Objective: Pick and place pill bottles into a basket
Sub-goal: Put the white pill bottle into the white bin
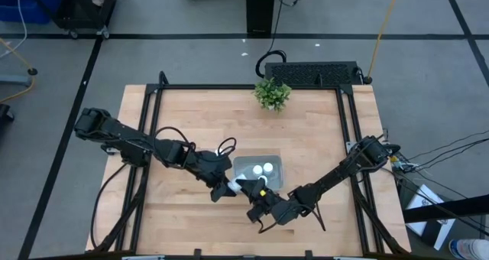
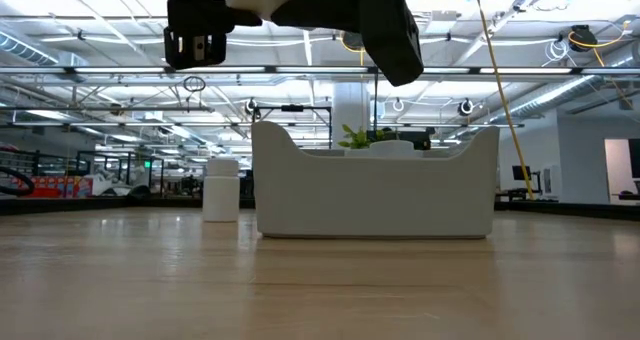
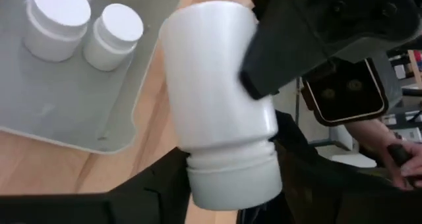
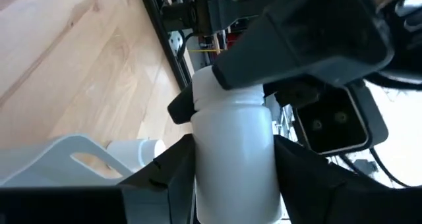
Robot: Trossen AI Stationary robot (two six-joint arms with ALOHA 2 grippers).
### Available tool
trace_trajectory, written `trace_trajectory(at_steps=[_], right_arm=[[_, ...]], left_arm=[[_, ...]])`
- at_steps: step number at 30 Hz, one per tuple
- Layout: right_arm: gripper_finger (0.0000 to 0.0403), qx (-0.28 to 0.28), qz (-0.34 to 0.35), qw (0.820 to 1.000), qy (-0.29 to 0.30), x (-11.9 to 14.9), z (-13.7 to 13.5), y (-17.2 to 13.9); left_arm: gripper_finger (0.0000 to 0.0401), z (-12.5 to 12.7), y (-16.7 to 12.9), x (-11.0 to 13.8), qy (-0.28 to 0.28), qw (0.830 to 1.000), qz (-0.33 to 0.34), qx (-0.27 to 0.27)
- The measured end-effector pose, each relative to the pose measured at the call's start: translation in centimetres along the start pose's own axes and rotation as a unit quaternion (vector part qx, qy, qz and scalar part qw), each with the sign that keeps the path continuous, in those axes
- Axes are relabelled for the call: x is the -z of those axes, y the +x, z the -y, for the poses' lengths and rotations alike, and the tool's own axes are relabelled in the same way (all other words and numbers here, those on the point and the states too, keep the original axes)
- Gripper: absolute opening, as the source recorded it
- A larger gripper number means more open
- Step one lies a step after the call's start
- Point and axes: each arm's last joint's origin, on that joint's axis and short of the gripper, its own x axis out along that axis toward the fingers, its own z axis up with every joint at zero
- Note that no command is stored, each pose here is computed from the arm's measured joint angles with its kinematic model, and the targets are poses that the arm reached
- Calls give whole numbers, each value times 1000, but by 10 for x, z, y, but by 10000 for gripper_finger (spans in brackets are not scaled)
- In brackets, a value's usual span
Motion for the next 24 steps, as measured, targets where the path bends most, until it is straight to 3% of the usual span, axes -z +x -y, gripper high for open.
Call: trace_trajectory(at_steps=[8,12,17,24], right_arm=[[166,19,-50,999,9,3,1,-1],[164,30,-80,996,38,3,-1,-5],[163,25,-69,994,85,3,-9,-17],[163,31,-56,982,179,4,-1,-34]], left_arm=[[234,3,1,3,46,998,26,-19],[235,7,2,8,82,995,38,-36],[236,14,4,18,137,988,48,-50],[236,26,3,31,230,956,122,-133]])
